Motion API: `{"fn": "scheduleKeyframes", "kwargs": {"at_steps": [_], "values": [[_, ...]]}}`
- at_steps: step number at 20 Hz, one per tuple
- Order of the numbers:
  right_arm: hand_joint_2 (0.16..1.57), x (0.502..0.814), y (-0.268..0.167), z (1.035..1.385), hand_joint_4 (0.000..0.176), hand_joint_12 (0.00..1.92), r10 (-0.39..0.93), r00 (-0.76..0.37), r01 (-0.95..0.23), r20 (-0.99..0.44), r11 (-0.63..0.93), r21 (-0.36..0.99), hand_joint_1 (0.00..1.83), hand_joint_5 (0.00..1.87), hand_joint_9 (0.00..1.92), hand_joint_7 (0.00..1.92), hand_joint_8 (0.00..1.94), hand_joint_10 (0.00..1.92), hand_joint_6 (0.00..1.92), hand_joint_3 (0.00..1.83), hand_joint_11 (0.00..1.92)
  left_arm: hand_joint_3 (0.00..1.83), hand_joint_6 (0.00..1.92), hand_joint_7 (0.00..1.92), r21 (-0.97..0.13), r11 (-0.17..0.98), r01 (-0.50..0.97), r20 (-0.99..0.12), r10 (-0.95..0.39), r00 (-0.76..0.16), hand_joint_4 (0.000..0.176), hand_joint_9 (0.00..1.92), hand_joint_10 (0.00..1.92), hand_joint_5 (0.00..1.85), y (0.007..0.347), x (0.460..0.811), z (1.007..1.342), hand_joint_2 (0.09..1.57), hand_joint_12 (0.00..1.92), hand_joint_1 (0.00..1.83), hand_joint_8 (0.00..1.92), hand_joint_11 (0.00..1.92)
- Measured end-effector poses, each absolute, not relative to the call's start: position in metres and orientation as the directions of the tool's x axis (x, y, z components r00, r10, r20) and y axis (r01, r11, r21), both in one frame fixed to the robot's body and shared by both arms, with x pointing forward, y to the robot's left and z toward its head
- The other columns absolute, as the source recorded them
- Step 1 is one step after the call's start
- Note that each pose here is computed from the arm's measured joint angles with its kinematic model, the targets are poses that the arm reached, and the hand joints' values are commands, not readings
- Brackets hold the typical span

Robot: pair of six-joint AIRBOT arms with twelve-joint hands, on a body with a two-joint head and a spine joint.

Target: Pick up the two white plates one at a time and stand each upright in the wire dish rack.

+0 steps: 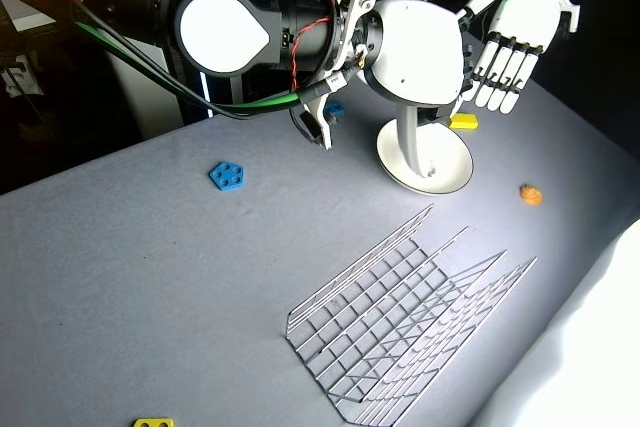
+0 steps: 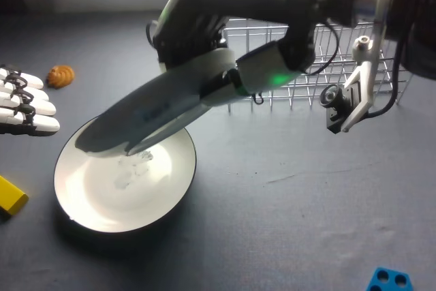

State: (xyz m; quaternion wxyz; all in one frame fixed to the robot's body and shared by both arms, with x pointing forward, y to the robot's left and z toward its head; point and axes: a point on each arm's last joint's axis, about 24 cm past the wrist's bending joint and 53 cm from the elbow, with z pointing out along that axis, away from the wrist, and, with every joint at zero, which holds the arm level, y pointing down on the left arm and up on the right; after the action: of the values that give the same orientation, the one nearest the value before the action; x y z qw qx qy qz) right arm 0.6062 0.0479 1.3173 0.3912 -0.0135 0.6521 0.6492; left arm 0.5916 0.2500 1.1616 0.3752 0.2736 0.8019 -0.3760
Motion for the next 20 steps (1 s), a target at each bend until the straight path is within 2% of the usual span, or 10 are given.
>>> {"fn": "scheduleKeyframes", "kwargs": {"at_steps": [2,7,8,10,14,15,16,17,18,20], "values": [[1.06,0.609,0.041,1.322,0.000,1.01,0.507,-0.702,-0.504,-0.500,0.142,0.852,1.39,1.02,1.04,1.12,0.64,0.97,0.92,0.00,0.95,0.00,0.00,0.00,-0.397,0.569,0.720,-0.807,0.157,-0.569,0.000,0.00,0.00,0.00,0.251,0.593,1.161,1.05,0.00,0.00,0.00,0.00],[1.08,0.617,0.025,1.338,0.000,1.00,0.553,-0.722,-0.444,-0.415,0.088,0.892,1.38,0.95,1.02,1.06,0.73,1.03,1.02,0.00,0.94,0.01,0.00,0.00,-0.396,0.571,0.719,-0.808,0.156,-0.568,0.000,0.00,0.00,0.00,0.251,0.594,1.161,1.08,0.00,0.00,0.00,0.00],[1.08,0.618,0.022,1.340,0.000,1.35,0.564,-0.726,-0.431,-0.393,0.073,0.900,1.47,0.94,1.01,1.04,0.73,0.94,0.99,0.00,0.92,0.00,0.00,0.00,-0.395,0.572,0.719,-0.808,0.156,-0.568,0.000,0.00,0.00,0.00,0.252,0.595,1.161,1.06,0.00,0.00,0.00,0.00],[1.07,0.621,0.016,1.342,0.000,1.05,0.578,-0.725,-0.417,-0.375,0.065,0.906,1.39,1.00,1.04,1.10,0.67,0.99,0.95,0.00,0.93,0.00,0.00,0.00,-0.391,0.575,0.719,-0.809,0.158,-0.567,0.000,0.00,0.00,0.00,0.253,0.596,1.160,1.06,0.00,0.00,0.00,0.00],[1.07,0.630,-0.001,1.341,0.000,0.95,0.612,-0.724,-0.365,-0.317,0.048,0.930,1.39,1.00,1.04,1.10,0.66,0.97,0.97,0.00,0.99,0.00,0.00,0.00,-0.393,0.572,0.720,-0.808,0.158,-0.567,0.000,0.00,0.00,0.00,0.252,0.596,1.160,1.05,0.00,0.00,0.00,0.00],[1.07,0.632,-0.006,1.342,0.000,0.93,0.622,-0.722,-0.354,-0.302,0.043,0.934,1.38,0.99,1.02,1.08,0.71,1.00,0.98,0.00,0.97,0.00,0.00,0.00,-0.393,0.573,0.720,-0.808,0.158,-0.567,0.000,0.00,0.00,0.00,0.252,0.596,1.160,1.05,0.00,0.00,0.00,0.00],[1.08,0.633,-0.009,1.342,0.000,1.33,0.626,-0.720,-0.351,-0.299,0.043,0.935,1.47,0.94,1.00,1.04,0.73,0.94,0.99,0.00,0.93,0.00,0.00,0.00,-0.393,0.572,0.720,-0.808,0.158,-0.567,0.000,0.00,0.00,0.00,0.252,0.596,1.160,1.07,0.00,0.00,0.00,0.00],[1.07,0.634,-0.009,1.342,0.000,1.10,0.628,-0.720,-0.347,-0.295,0.041,0.937,1.40,0.96,1.04,1.10,0.68,0.97,0.99,0.00,0.95,0.00,0.00,0.00,-0.390,0.572,0.722,-0.810,0.160,-0.564,0.000,0.00,0.00,0.00,0.252,0.596,1.160,1.06,0.00,0.00,0.00,0.00],[1.07,0.635,-0.011,1.342,0.000,1.01,0.632,-0.722,-0.338,-0.282,0.034,0.941,1.39,0.96,1.04,1.10,0.68,0.98,0.99,0.00,0.96,0.00,0.00,0.00,-0.389,0.572,0.722,-0.810,0.161,-0.564,0.000,0.00,0.00,0.00,0.252,0.596,1.160,1.05,0.00,0.00,0.00,0.00],[1.05,0.640,-0.018,1.343,0.000,0.99,0.650,-0.721,-0.307,-0.240,0.010,0.952,1.39,1.01,1.07,1.17,0.58,0.96,0.89,0.00,0.97,0.00,0.00,0.00,-0.389,0.571,0.723,-0.810,0.161,-0.564,0.000,0.00,0.00,0.00,0.252,0.596,1.160,1.06,0.00,0.00,0.00,0.00]]}}
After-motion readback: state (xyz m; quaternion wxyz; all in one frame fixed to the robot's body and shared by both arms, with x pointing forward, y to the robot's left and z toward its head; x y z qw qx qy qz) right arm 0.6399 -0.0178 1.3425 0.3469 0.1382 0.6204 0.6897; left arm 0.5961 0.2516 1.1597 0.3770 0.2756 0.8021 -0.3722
